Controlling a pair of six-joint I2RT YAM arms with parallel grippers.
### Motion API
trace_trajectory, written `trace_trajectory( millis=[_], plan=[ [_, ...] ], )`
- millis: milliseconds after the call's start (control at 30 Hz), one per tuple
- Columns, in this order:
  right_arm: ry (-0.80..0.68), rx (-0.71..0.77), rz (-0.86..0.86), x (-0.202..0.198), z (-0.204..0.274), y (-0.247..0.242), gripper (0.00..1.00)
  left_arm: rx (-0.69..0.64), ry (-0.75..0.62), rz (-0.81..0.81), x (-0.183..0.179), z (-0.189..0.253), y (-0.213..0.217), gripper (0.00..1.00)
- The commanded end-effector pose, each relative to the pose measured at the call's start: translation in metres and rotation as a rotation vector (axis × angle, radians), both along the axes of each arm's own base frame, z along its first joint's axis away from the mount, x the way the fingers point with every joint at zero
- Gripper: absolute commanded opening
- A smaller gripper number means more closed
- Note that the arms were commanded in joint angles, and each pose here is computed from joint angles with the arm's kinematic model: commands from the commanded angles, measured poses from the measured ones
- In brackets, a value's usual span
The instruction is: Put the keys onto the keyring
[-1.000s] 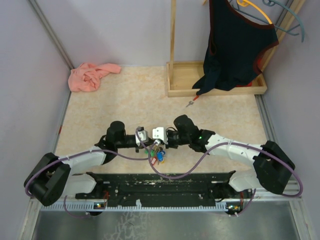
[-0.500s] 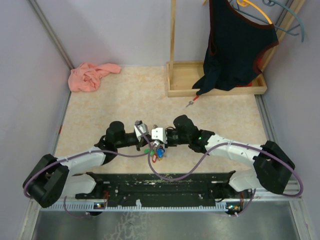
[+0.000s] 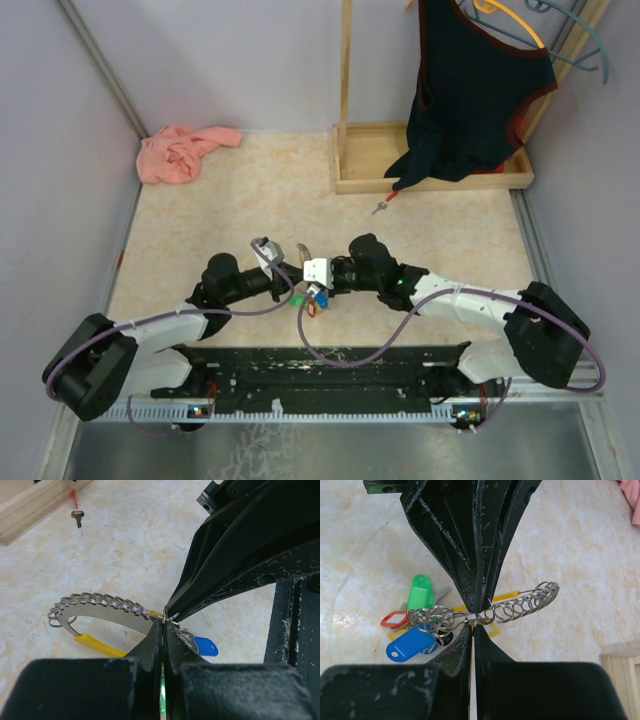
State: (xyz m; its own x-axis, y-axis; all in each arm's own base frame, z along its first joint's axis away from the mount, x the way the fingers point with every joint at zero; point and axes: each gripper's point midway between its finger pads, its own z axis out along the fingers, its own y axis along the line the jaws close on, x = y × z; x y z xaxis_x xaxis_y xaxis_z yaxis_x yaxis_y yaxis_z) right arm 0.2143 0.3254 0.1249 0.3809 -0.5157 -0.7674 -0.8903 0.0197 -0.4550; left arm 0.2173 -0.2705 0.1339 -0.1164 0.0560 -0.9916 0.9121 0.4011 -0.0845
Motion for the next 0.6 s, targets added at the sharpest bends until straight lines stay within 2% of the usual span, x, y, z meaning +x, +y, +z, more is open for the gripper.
trace_trajectory(
  millis=[0, 167, 200, 267, 333, 567],
  plan=[
    [-0.005, 0.046, 0.052, -0.013, 0.007, 0.010, 0.00, -0.194, -0.140, 0.052, 0.007, 0.063, 0.001, 0.00],
    [-0.051, 0.070, 0.006, -0.006, 0.018, 0.005, 0.00, -0.215, -0.114, 0.103, 0.008, 0.054, 0.009, 0.01],
    [-0.063, 0.075, -0.002, -0.004, 0.022, 0.004, 0.00, -0.209, -0.105, 0.104, 0.007, 0.049, 0.009, 0.06],
    [-0.087, 0.077, -0.004, -0.002, 0.029, 0.003, 0.00, -0.201, -0.093, 0.098, 0.005, 0.044, 0.010, 0.21],
    [-0.100, 0.074, -0.003, -0.001, 0.034, 0.002, 0.00, -0.193, -0.086, 0.099, 0.004, 0.039, 0.010, 0.32],
    [-0.135, 0.066, 0.009, 0.003, 0.045, 0.005, 0.00, -0.115, -0.092, 0.095, 0.003, 0.024, 0.014, 0.45]
  ],
)
